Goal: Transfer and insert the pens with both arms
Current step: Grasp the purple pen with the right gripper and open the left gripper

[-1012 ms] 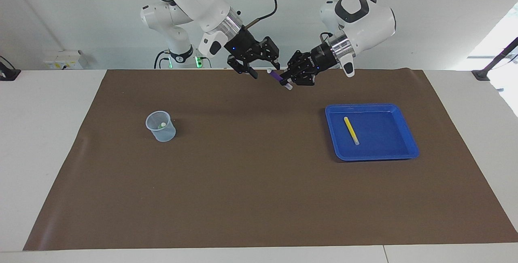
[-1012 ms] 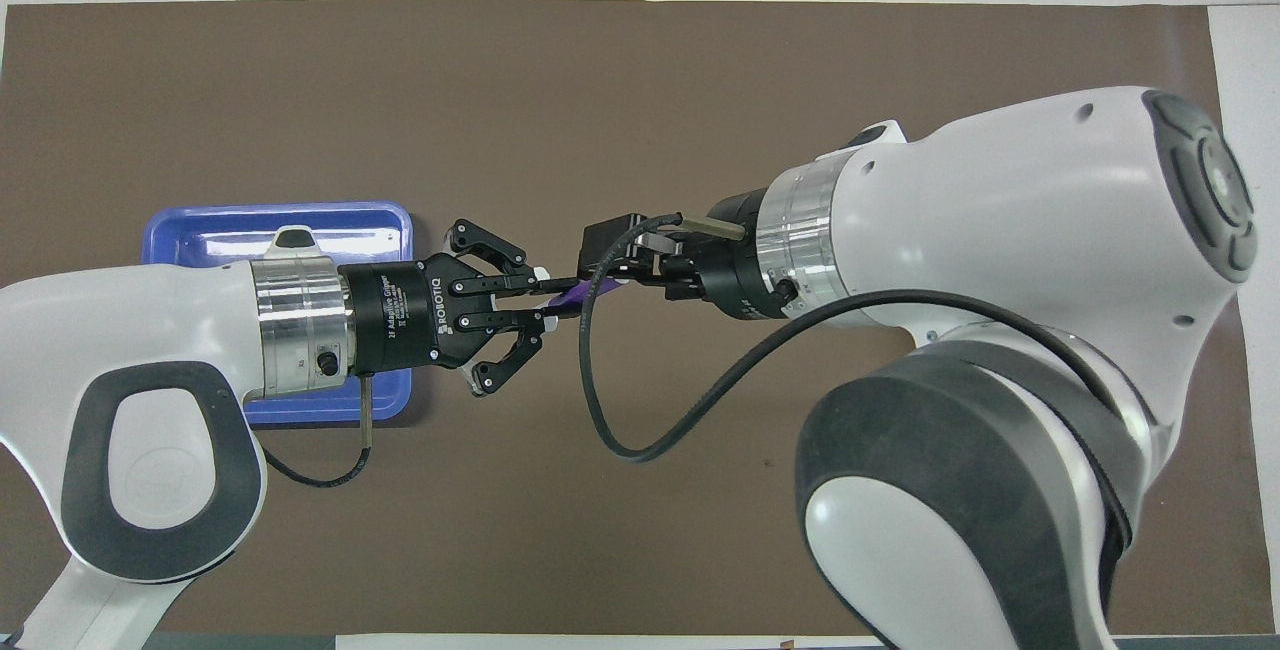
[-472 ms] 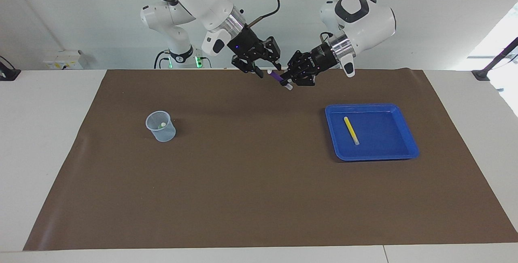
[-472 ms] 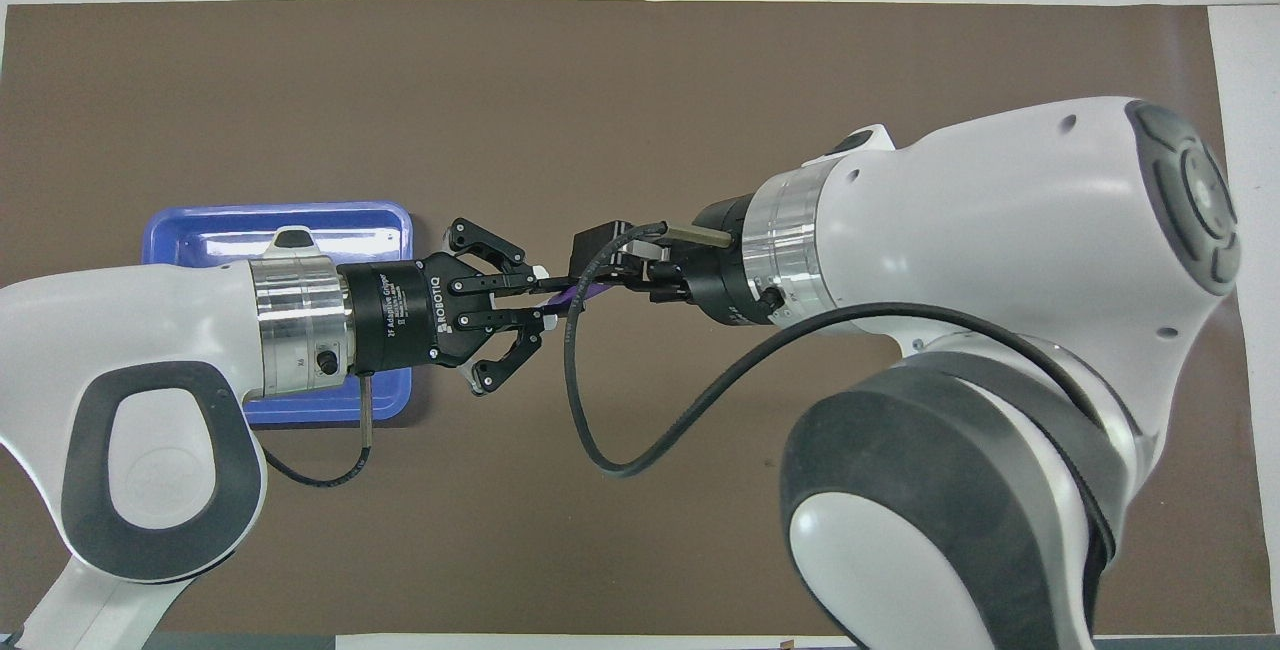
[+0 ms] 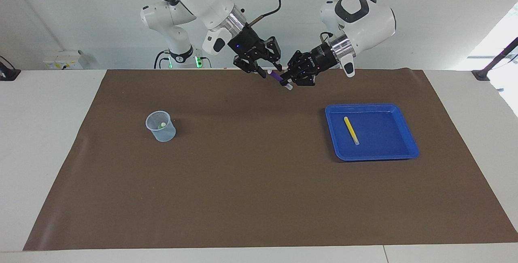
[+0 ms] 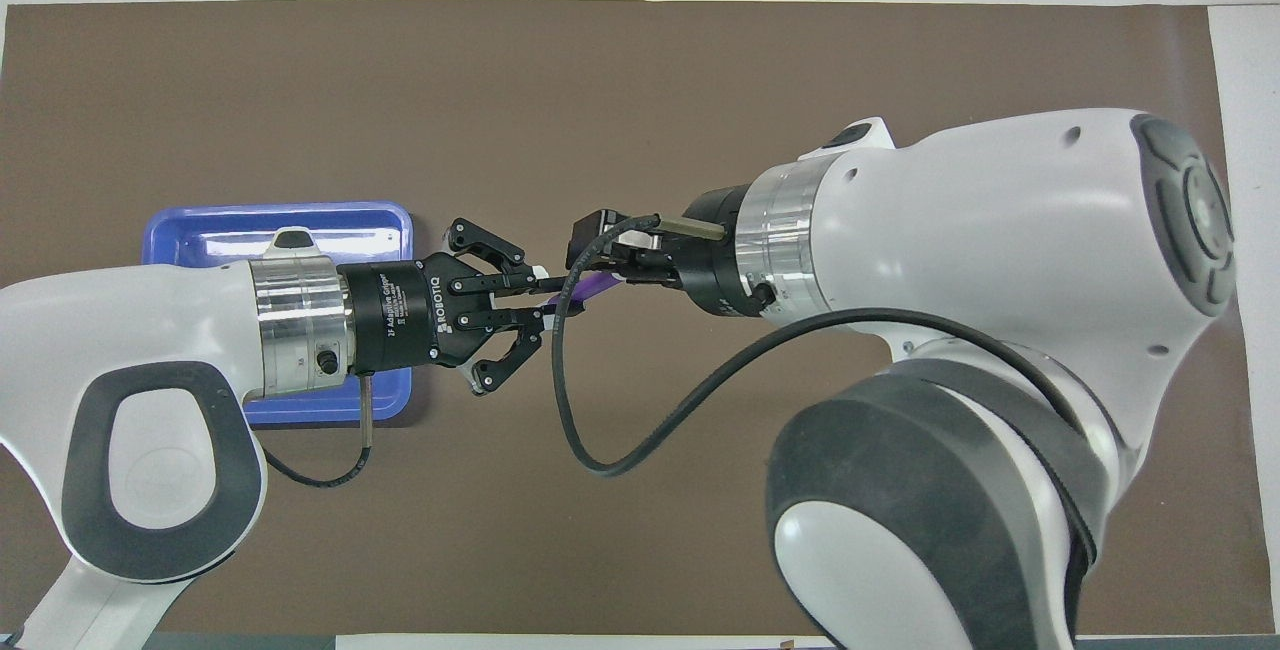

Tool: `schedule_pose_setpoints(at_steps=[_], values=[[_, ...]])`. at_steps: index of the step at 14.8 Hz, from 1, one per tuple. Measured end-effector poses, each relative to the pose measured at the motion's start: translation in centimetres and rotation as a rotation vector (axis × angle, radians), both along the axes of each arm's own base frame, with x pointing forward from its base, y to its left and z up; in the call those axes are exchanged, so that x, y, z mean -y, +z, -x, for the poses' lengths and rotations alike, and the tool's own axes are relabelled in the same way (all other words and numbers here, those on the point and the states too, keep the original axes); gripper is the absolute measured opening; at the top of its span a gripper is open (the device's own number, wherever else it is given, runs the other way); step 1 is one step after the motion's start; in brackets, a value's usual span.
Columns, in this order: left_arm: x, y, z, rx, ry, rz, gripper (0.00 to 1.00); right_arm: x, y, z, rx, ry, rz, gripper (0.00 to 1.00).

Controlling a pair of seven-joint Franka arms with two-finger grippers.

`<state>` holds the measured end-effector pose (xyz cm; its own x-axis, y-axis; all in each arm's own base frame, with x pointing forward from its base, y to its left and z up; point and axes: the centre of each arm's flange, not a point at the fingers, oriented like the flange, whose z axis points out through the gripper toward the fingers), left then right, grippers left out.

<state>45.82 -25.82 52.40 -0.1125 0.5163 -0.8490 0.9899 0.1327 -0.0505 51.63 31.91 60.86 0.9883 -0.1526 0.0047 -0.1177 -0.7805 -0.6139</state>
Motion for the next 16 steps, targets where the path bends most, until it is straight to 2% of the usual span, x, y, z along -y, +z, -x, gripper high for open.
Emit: schedule_pose_setpoints(at_steps=[4, 5, 7, 14, 15, 16], values=[[0.0, 0.0, 0.0, -0.003, 0.002, 0.0, 0.17, -0.5, -1.1, 0.4, -0.018, 0.01, 0.012, 0.49], [0.0, 0.0, 0.0, -0.005, 0.004, 0.0, 0.17, -0.5, -1.2, 0.4, -0.019, 0.012, 0.014, 0.41], [-0.1, 0.0, 0.0, -0.007, 0.008, 0.001, 0.17, -0.5, -1.3, 0.4, -0.018, 0.012, 0.019, 0.19], [0.0, 0.1, 0.0, -0.005, 0.015, 0.001, 0.17, -0.4, -1.2, 0.4, -0.012, 0.01, 0.02, 0.18], [0.0, 0.1, -0.1, -0.006, 0.019, 0.001, 0.21, -0.3, -1.2, 0.3, -0.005, 0.008, 0.026, 0.18], [-0.1, 0.1, -0.1, -0.009, 0.024, 0.001, 0.33, 0.0, -1.1, 0.1, 0.01, 0.006, 0.044, 0.18]])
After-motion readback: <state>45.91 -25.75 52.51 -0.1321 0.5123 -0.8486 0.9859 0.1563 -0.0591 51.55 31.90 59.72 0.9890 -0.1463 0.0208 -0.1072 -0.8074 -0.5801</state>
